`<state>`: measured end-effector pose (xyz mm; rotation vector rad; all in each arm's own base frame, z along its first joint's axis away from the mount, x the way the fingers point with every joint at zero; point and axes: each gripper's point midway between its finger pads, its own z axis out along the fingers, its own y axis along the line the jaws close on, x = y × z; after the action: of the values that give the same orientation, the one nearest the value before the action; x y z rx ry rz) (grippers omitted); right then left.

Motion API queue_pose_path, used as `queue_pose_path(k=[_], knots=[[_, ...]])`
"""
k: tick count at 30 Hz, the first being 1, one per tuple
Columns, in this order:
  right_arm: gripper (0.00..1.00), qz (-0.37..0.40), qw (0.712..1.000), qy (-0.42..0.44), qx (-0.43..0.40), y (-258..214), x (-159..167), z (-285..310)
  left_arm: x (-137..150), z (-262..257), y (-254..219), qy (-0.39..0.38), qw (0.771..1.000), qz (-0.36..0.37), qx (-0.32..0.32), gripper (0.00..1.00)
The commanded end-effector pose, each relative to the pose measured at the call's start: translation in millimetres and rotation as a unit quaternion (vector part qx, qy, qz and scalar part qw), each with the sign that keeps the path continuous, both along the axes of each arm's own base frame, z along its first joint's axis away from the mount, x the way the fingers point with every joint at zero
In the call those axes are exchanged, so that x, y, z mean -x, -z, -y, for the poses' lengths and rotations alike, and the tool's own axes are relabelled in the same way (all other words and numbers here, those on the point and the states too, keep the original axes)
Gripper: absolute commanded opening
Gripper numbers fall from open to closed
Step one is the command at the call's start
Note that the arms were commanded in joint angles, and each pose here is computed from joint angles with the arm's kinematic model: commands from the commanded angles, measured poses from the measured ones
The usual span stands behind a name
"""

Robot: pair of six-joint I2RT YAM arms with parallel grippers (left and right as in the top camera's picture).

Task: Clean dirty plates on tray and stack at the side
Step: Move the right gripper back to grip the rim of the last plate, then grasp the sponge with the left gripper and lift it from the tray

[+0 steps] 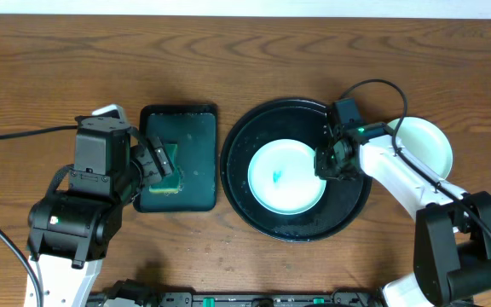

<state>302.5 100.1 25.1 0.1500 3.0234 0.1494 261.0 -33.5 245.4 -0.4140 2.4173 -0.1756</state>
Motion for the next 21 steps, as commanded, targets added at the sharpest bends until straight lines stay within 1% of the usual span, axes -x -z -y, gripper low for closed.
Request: queue_pose_path(k=[1, 3, 5, 6, 8, 10, 14, 17, 19, 21], knots=[[0.29, 0.047, 0.999, -0.01, 0.001, -33, -16, 5, 1, 5, 14, 0.014, 1.0, -0.027, 0.004, 0.93], [0.3, 0.07, 0.997, -0.032, 0.0, -52, -17, 4, 3, 15, 33, 0.034, 0.997, -0.064, 0.022, 0.93], [0.31, 0.102, 0.993, -0.054, -0.004, -74, -16, 3, 3, 20, 51, 0.05, 0.994, -0.097, 0.021, 0.92], [0.31, 0.117, 0.991, -0.061, -0.006, -85, -14, 3, 3, 20, 63, 0.056, 0.992, -0.116, 0.012, 0.83], [0.32, 0.139, 0.988, -0.071, -0.009, -102, -10, 2, -1, 19, 82, 0.062, 0.987, -0.148, -0.002, 0.73], [0.33, 0.16, 0.984, -0.079, -0.013, -118, -4, 0, -5, 16, 104, 0.055, 0.981, -0.184, -0.016, 0.72], [0.34, 0.17, 0.982, -0.082, -0.017, -131, 5, 0, -13, 15, 146, 0.051, 0.966, -0.252, -0.031, 0.71], [0.34, 0.156, 0.984, -0.083, -0.014, -128, 12, 1, -29, 10, 171, 0.041, 0.962, -0.266, -0.051, 0.7], [0.34, 0.145, 0.986, -0.084, -0.011, -124, 16, 2, -41, 4, 185, 0.025, 0.962, -0.266, -0.061, 0.61], [0.33, 0.139, 0.987, -0.085, -0.01, -120, 18, 2, -51, -1, 197, 0.014, 0.962, -0.265, -0.058, 0.52]])
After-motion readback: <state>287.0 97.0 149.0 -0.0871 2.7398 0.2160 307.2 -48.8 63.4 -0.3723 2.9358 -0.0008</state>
